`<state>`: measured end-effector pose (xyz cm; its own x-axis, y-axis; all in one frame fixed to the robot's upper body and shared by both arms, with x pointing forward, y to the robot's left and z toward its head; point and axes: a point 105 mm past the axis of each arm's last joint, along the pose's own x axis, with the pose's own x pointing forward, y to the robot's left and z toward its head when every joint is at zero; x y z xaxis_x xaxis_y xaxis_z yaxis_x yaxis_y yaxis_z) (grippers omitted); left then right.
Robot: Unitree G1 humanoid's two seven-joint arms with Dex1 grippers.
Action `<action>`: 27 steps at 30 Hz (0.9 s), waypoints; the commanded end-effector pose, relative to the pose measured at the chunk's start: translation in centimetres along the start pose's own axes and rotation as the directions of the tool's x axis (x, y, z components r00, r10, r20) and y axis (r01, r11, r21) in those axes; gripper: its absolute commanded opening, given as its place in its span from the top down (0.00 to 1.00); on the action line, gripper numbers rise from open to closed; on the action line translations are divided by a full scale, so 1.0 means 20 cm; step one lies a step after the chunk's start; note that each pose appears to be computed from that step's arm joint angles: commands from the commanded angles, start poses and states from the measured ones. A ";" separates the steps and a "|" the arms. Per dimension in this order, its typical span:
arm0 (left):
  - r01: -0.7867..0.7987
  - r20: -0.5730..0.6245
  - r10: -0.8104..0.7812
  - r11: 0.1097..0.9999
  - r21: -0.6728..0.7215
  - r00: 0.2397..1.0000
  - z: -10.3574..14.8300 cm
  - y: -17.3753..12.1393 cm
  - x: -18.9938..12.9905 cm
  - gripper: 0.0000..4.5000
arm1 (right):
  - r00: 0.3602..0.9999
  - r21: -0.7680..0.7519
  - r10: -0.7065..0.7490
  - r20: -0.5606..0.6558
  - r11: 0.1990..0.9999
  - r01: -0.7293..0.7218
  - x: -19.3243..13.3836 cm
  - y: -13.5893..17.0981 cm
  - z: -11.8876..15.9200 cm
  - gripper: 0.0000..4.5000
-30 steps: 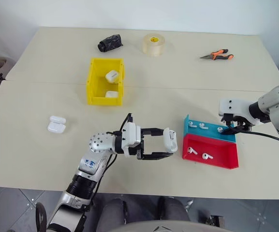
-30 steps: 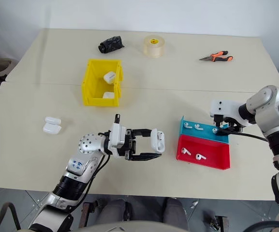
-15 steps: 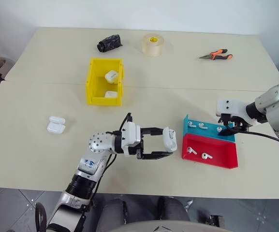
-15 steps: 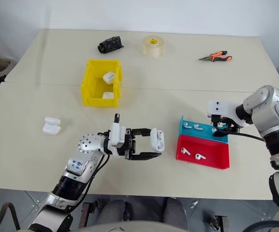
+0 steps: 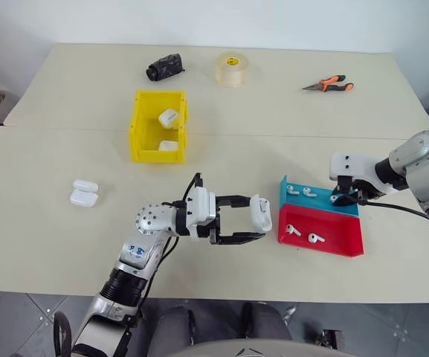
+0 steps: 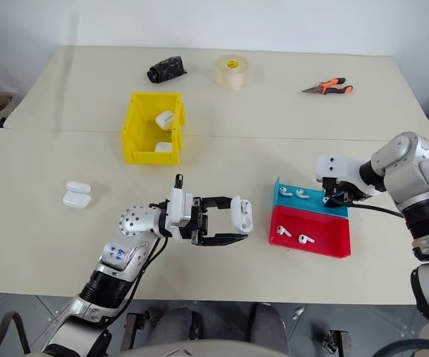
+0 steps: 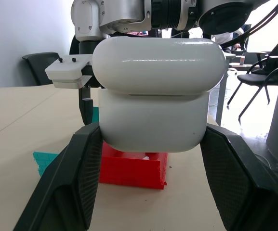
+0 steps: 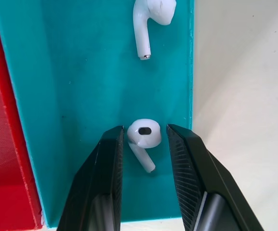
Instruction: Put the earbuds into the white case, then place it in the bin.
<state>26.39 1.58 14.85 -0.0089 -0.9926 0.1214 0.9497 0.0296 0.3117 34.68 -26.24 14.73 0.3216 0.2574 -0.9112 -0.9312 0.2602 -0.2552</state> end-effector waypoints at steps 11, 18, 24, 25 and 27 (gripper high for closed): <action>0.006 0.037 -0.007 0.999 0.036 0.999 0.06 -0.01 0.01 0.40 | 1.000 0.008 -0.022 0.012 1.000 0.022 0.01 0.00 0.00 0.86; 0.009 0.028 -0.010 0.999 0.034 1.000 0.06 -0.02 -0.01 0.40 | 0.968 0.095 -0.048 0.246 0.995 0.025 -0.14 0.01 0.11 0.86; 0.000 0.013 0.000 1.000 0.021 1.000 0.05 0.00 -0.04 0.40 | 0.799 0.066 0.037 0.600 0.993 -0.096 -0.24 0.22 0.27 0.86; 0.000 0.013 0.000 1.000 0.019 1.000 0.04 0.00 -0.04 0.40 | 0.763 0.064 0.052 0.645 0.991 -0.121 -0.25 0.26 0.29 0.86; 0.002 0.012 -0.002 1.000 0.012 1.000 0.04 0.01 -0.04 0.40 | 0.676 0.083 0.047 0.735 0.984 -0.160 -0.27 0.32 0.35 0.86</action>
<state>26.53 2.59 14.95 0.0026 -0.9946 0.1037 0.9485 0.0353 0.3149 29.18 -20.68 17.99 0.2999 0.8131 -0.4989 -0.9479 0.3127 -0.0602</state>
